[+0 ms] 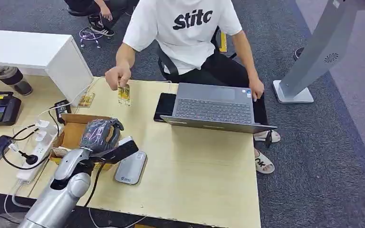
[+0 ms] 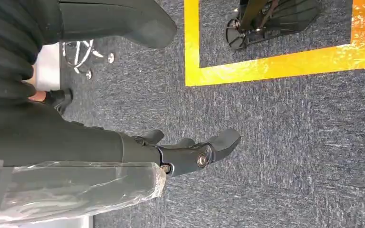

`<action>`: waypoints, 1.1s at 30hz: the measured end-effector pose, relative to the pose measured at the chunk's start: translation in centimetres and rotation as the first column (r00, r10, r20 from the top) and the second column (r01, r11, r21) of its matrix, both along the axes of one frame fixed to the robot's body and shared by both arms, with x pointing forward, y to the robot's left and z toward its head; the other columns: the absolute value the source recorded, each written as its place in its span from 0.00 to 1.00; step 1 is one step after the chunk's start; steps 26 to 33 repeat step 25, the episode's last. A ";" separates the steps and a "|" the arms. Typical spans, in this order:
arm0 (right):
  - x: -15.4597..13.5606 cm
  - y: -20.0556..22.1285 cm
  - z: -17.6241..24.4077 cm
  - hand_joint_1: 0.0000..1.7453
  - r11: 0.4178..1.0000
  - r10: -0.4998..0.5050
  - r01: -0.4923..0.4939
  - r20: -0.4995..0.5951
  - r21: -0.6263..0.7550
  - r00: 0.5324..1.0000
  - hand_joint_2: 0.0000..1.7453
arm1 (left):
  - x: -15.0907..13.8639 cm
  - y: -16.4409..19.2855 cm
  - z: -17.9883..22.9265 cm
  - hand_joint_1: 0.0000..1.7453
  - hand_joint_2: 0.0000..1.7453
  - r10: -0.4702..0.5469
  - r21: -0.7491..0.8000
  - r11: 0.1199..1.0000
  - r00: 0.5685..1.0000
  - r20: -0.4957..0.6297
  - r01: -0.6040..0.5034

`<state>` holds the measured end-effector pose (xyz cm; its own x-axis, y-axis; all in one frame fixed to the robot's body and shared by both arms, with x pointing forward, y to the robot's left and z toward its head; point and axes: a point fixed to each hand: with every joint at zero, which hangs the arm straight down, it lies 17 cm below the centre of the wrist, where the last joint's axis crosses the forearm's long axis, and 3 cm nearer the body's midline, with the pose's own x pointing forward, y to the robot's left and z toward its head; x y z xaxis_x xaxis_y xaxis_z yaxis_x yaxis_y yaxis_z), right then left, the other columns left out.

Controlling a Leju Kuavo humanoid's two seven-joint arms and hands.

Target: Pass the card to the sensor for recognition and then transmit it.

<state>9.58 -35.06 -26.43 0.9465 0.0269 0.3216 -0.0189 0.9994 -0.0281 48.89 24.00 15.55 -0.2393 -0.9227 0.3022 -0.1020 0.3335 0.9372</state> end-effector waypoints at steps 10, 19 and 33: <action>0.1 -0.1 0.0 0.00 1.000 -0.001 0.001 0.004 -0.001 1.000 1.00 | 4.0 6.8 9.2 0.00 0.00 0.152 -0.029 0.988 0.971 0.184 -0.149; 0.2 -0.1 0.1 0.00 1.000 -0.013 0.013 0.012 0.000 1.000 1.00 | 4.0 8.6 12.0 0.00 0.00 0.185 -0.073 0.982 0.952 0.245 -0.172; 0.3 -0.2 0.1 0.00 1.000 -0.013 0.013 0.014 0.000 1.000 1.00 | 3.7 9.3 12.7 0.00 0.00 0.192 -0.100 0.980 0.945 0.265 -0.171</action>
